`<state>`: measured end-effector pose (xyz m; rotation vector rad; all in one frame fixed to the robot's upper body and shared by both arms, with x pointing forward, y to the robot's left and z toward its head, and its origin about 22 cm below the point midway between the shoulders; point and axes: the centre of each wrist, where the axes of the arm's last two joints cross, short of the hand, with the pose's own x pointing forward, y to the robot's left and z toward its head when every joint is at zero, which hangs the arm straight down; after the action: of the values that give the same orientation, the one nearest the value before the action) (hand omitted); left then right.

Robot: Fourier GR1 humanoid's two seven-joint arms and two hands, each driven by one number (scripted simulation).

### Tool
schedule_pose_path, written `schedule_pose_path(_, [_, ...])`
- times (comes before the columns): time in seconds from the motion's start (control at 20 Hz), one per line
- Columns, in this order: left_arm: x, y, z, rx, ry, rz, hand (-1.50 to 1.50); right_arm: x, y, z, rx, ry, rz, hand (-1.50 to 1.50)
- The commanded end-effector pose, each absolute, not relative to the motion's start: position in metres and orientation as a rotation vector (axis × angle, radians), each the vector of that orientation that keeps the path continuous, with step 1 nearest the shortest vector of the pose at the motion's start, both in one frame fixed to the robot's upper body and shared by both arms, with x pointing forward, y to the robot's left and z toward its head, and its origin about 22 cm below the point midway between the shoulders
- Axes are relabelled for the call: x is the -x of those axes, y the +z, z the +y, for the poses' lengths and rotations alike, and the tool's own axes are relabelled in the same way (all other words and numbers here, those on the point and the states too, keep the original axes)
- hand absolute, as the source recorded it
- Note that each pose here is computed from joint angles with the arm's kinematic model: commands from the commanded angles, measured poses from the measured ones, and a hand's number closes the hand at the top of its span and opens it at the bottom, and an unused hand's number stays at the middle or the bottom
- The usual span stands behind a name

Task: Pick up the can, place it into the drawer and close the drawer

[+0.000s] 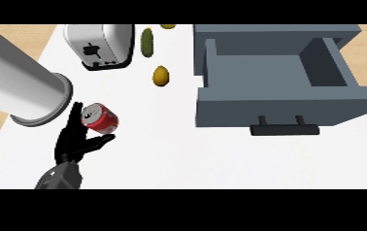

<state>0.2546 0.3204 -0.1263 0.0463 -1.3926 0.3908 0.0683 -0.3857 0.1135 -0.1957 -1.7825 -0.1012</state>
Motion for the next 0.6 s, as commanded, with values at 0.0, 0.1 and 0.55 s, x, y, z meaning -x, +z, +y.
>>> schedule_pose_path(0.0, [-0.269, -0.126, 0.319, -0.027, 0.451, -1.400, -1.50, -0.069, 0.116, -0.379, 0.176, -0.114, -1.785, -1.50])
schedule_pose_path(0.1, [-0.264, -0.134, 0.297, -0.006, 0.464, -1.406, -1.50, -0.064, 0.124, -0.385, 0.187, -0.087, -1.772, -1.50])
schedule_pose_path(0.55, [-0.285, -0.122, 0.301, 0.160, 0.413, -1.463, 1.50, -0.054, 0.120, -0.378, 0.157, -0.094, -1.775, -1.50])
